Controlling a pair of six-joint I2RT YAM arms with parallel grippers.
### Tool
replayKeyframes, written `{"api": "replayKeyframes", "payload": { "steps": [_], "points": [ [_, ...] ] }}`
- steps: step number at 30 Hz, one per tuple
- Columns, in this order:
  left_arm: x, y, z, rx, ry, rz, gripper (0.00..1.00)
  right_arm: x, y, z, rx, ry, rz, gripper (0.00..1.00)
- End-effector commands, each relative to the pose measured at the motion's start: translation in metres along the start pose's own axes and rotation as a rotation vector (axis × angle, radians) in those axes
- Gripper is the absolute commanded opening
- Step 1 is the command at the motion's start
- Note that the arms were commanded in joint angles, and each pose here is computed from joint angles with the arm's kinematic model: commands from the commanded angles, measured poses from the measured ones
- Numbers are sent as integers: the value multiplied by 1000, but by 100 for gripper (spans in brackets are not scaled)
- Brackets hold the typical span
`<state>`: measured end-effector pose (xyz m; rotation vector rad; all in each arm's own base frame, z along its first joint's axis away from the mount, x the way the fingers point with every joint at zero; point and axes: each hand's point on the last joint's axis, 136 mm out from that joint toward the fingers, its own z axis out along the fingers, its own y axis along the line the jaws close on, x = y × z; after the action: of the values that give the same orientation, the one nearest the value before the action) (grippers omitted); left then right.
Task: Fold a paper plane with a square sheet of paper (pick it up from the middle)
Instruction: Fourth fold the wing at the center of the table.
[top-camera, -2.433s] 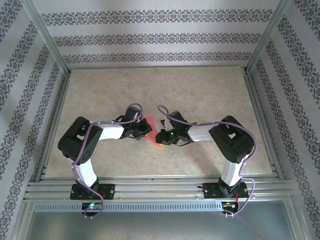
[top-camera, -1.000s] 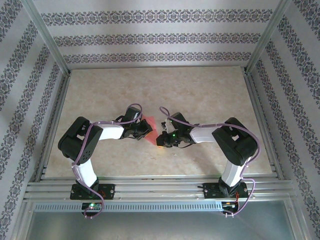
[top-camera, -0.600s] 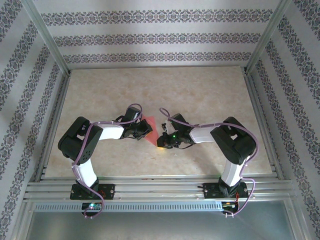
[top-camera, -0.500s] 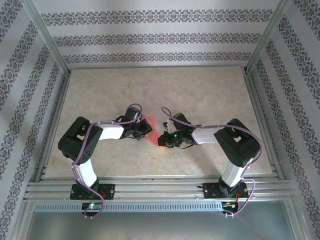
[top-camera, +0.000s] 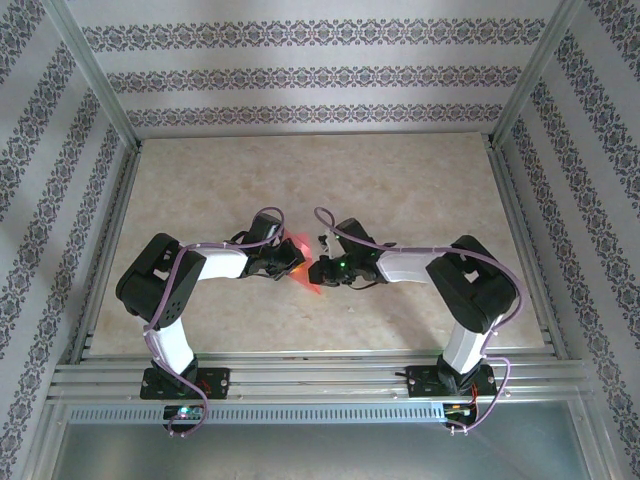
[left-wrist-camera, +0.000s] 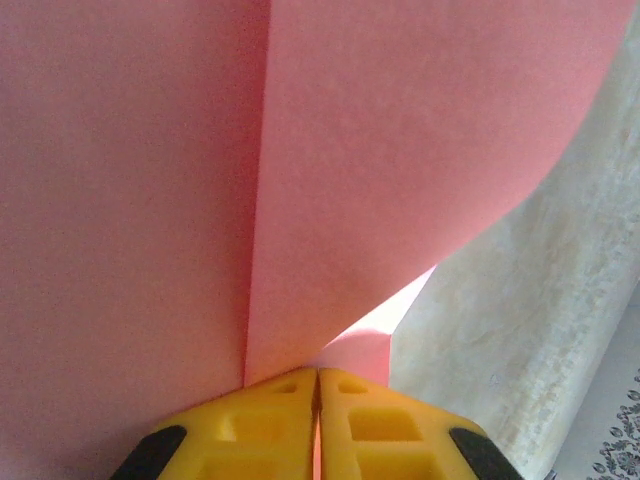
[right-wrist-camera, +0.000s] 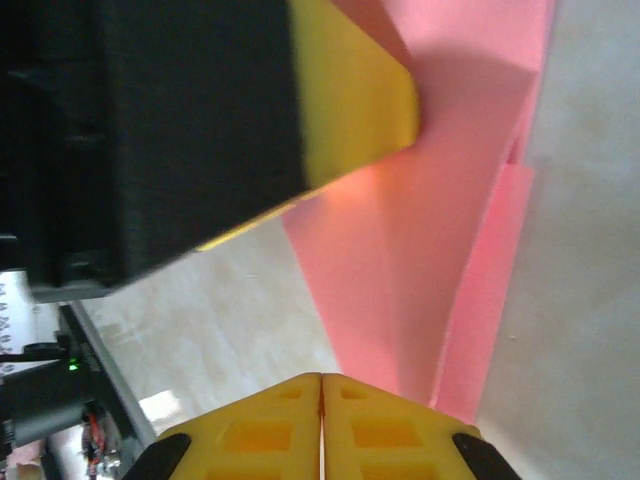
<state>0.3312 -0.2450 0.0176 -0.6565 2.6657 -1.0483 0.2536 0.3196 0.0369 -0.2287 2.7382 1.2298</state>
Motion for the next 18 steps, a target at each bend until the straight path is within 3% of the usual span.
{"api": "replayKeyframes", "payload": {
  "steps": [1,18],
  "points": [
    [11,33,3,-95,48,-21,11,-3,-12,5,52,-5,16,9],
    [12,-17,-16,72,31,131,15,19,-53,15,164,57,107,8]
  ]
}}
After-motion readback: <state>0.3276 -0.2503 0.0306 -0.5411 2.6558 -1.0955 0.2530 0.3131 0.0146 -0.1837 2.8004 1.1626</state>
